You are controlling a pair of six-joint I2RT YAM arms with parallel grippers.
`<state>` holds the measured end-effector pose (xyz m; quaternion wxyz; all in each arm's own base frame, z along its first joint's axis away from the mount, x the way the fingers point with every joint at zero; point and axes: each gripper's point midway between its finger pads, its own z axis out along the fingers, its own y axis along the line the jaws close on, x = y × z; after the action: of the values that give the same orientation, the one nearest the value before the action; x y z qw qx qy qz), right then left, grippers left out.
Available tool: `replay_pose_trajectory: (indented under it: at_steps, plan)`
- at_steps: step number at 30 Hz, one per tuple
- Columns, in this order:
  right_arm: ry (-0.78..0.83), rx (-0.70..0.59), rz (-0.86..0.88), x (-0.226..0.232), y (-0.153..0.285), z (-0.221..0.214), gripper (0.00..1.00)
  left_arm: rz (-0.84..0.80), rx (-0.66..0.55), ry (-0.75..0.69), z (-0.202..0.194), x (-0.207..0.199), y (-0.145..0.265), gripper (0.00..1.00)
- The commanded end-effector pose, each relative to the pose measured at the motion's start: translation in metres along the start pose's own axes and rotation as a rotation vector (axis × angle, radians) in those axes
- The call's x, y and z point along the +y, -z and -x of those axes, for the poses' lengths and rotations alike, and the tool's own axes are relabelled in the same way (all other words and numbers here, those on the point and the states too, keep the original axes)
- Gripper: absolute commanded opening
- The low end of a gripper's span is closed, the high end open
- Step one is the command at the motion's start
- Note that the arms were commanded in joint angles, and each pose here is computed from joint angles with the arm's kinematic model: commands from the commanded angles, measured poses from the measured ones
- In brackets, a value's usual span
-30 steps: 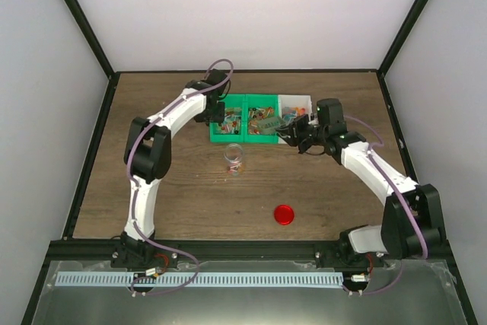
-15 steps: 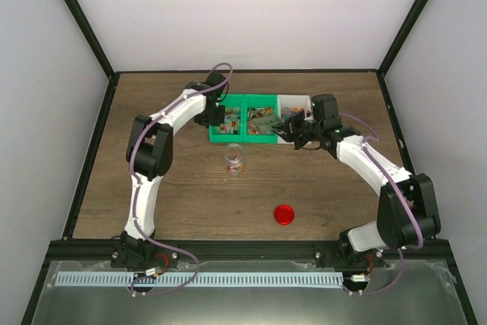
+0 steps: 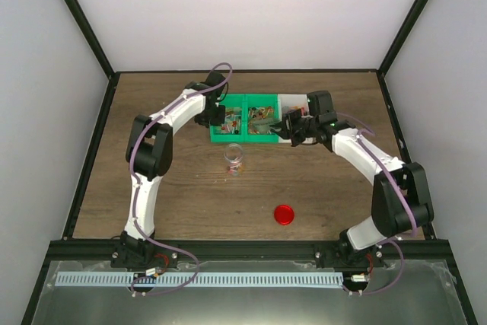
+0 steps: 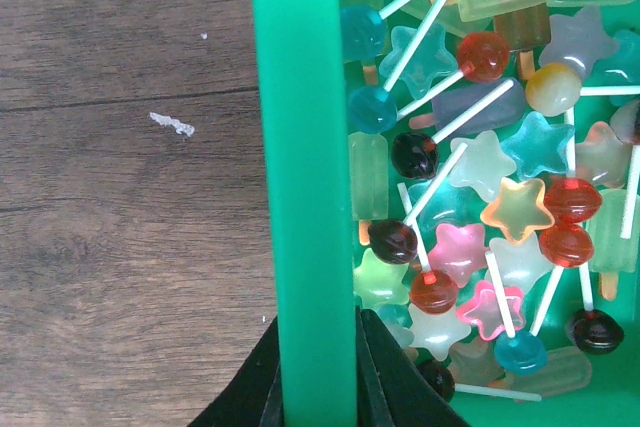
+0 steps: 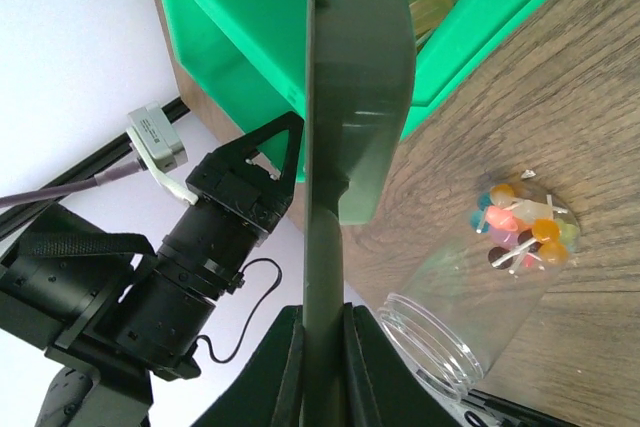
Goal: Pack the candies
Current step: Scoop the fake candies from the storage box.
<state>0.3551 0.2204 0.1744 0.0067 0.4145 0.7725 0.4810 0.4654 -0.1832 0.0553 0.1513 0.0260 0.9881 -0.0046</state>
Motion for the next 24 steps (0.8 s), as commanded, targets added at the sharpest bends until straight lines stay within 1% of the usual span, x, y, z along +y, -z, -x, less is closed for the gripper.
replay_pose_trajectory:
  at_steps: [1,7,13,20,24]
  plan:
    - [-0.055,-0.016,-0.051,0.004,-0.001,-0.001,0.01,0.039,0.008,0.026,-0.006,0.008,-0.010,0.04]
    - [-0.120,-0.008,-0.080,-0.003,0.000,-0.006,0.01,0.043,-0.029,0.057,0.002,0.009,-0.005,0.04]
    - [-0.164,-0.060,-0.107,-0.005,-0.004,-0.001,0.01,0.084,-0.098,0.084,0.011,0.015,-0.002,0.04]
    - [-0.183,-0.117,-0.153,-0.001,-0.017,0.015,0.01,0.073,-0.091,0.073,0.007,0.012,-0.010,0.04]
    - [-0.200,-0.114,-0.179,-0.002,-0.028,0.021,0.01,0.084,-0.087,0.074,0.005,0.013,-0.013,0.04]
